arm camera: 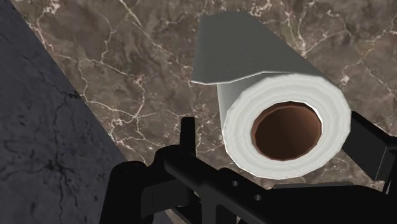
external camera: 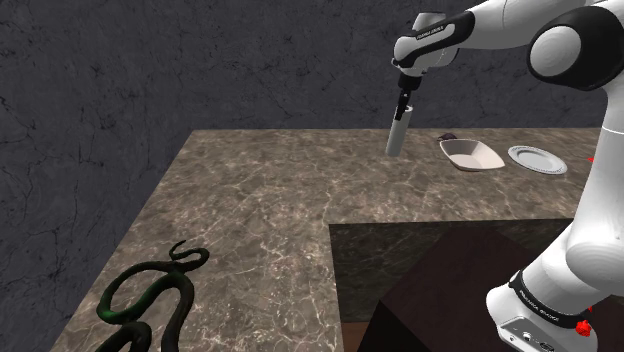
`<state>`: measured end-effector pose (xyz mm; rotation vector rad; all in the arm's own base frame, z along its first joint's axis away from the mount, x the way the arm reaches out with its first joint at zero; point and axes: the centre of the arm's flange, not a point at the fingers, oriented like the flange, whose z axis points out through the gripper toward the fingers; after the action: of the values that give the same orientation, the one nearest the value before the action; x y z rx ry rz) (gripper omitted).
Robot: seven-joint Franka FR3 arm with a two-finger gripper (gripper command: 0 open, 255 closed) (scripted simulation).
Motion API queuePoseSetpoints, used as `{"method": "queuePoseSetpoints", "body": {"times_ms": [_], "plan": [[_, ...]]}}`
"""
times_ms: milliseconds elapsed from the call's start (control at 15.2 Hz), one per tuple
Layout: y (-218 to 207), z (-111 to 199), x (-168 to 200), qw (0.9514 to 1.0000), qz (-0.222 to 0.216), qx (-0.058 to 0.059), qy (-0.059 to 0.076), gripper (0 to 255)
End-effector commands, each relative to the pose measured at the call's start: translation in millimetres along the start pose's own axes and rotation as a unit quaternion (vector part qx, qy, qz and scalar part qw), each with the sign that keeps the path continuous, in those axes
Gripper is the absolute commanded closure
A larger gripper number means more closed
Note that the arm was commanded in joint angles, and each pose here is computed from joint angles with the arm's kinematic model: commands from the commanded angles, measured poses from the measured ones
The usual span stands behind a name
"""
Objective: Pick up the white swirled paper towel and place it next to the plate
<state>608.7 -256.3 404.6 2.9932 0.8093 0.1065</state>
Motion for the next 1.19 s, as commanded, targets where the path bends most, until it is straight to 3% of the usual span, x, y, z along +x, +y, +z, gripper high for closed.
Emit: {"method": "queuePoseSetpoints", "body": {"times_ms": [0,66,132,726,1122], "plan": [[0,0,0,1.0,0.0,0.0,0.0,0],[0,0,0,1.0,0.0,0.0,0.0,0],[0,0,0,1.0,0.0,0.0,0.0,255],[0,0,0,1.0,0.0,0.0,0.0,255],[2,-32,2,1.0,0.0,0.0,0.0,255]]}}
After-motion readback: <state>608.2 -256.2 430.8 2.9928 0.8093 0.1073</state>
